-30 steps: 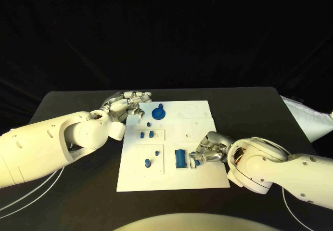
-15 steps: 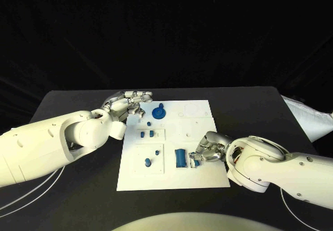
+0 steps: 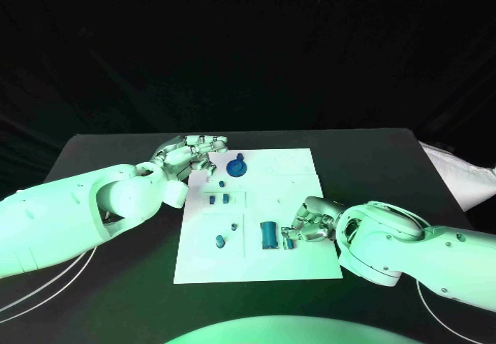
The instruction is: Assemble the parts on the task board
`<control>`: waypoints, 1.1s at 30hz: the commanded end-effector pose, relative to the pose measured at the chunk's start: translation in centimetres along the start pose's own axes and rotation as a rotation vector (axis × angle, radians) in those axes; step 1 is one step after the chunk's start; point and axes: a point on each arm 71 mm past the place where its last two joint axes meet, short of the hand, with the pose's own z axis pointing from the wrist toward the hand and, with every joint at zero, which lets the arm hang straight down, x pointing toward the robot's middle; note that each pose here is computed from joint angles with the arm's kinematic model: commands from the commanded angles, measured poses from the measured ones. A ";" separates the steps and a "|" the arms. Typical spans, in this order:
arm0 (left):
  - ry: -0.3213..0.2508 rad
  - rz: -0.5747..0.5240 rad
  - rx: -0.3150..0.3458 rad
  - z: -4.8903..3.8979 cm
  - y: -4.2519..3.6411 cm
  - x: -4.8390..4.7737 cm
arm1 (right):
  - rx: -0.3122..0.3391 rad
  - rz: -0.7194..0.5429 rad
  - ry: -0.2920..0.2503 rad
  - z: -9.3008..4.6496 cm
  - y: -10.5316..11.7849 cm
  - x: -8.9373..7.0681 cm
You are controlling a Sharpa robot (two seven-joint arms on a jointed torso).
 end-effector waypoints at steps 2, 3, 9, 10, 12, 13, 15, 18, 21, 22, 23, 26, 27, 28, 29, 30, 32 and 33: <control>0.027 -0.002 0.001 0.02 -0.02 0.34 | -0.007 -0.030 0.022 0.0 0.2 0.3; 0.027 -0.002 0.001 0.02 -0.02 0.34 | -0.007 -0.030 0.022 0.0 0.2 0.3; 0.027 -0.002 -0.001 0.00 -0.01 0.31 | -0.007 -0.033 0.020 0.1 0.2 0.3; 0.027 -0.002 -0.001 0.01 -0.01 0.31 | -0.007 -0.033 0.020 0.1 0.2 0.3; 0.028 -0.002 -0.002 0.01 0.00 0.31 | -0.007 -0.035 0.020 0.1 0.2 0.3; 0.028 -0.002 -0.002 0.02 0.00 0.31 | -0.007 -0.036 0.020 0.1 0.1 0.3; 0.028 -0.002 -0.002 0.02 0.00 0.31 | -0.008 -0.037 0.021 0.1 0.1 0.3; 0.028 -0.002 -0.002 0.04 0.01 0.30 | -0.008 -0.038 0.021 0.1 0.2 0.3; 0.029 -0.002 -0.003 0.05 0.01 0.31 | -0.009 -0.036 0.019 0.0 0.1 0.3; 0.029 -0.002 -0.003 0.05 0.01 0.31 | -0.010 -0.036 0.018 0.0 0.1 0.3; 0.029 -0.002 -0.003 0.05 0.02 0.31 | -0.010 -0.035 0.017 0.0 0.1 0.3; 0.030 -0.003 -0.003 0.06 0.02 0.30 | -0.013 -0.032 0.015 -0.2 0.1 0.3; 0.030 -0.002 -0.004 0.06 0.02 0.30 | -0.014 -0.031 0.014 -0.2 0.1 0.3; 0.030 -0.002 -0.004 0.06 0.02 0.29 | -0.015 -0.030 0.014 -0.3 0.1 0.3; 0.030 -0.003 -0.004 0.06 0.02 0.29 | -0.017 -0.029 0.014 -0.3 0.1 0.3; 0.030 -0.003 -0.004 0.06 0.02 0.30 | -0.017 -0.029 0.014 -0.4 0.0 0.3; 0.031 -0.003 -0.004 0.06 0.03 0.30 | -0.018 -0.029 0.015 -0.5 -0.1 0.3; 0.030 -0.003 -0.004 0.06 0.03 0.29 | -0.019 -0.028 0.015 -0.6 -0.2 0.3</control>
